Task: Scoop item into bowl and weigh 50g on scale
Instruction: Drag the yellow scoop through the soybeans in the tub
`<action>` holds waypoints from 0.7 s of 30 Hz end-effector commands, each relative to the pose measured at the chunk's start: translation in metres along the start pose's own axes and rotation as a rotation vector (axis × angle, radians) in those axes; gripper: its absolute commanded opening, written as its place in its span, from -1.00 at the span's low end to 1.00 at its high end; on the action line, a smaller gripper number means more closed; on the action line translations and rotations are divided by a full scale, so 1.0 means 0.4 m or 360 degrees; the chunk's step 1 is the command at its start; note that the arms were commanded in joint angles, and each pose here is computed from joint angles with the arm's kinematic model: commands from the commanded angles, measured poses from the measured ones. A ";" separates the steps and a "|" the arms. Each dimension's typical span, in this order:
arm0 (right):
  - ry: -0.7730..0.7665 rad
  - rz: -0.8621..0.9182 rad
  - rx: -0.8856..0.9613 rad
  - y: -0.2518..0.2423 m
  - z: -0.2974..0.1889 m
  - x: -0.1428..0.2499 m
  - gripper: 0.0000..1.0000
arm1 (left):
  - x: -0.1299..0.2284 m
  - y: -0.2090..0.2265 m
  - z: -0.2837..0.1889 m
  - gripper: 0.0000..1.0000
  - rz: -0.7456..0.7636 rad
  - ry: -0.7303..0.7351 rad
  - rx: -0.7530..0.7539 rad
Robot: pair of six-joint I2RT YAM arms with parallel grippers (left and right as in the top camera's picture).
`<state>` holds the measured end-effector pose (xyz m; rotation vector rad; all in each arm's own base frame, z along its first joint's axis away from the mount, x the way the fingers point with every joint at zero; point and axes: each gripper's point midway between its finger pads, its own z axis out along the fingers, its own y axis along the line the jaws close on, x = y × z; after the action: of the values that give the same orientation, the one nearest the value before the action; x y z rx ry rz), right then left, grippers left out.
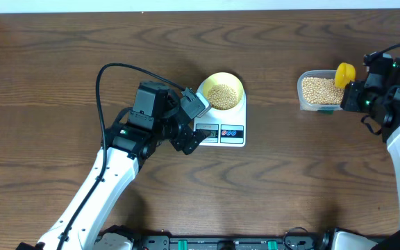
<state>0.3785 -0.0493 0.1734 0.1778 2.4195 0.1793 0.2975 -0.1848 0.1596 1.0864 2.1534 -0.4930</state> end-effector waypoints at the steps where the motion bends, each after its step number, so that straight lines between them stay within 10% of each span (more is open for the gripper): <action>1: -0.0037 0.0048 0.0093 -0.012 -0.036 -0.033 -0.97 | 0.004 0.005 -0.003 0.77 -0.0003 0.0005 -0.0014; 21: 0.0327 0.0139 0.0053 -0.017 0.045 0.002 -0.97 | 0.004 0.005 -0.003 0.77 -0.0002 0.0005 -0.0014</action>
<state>0.3815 -0.0577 0.1620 0.3306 2.6182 0.1939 0.2975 -0.1848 0.1596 1.0864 2.1534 -0.4930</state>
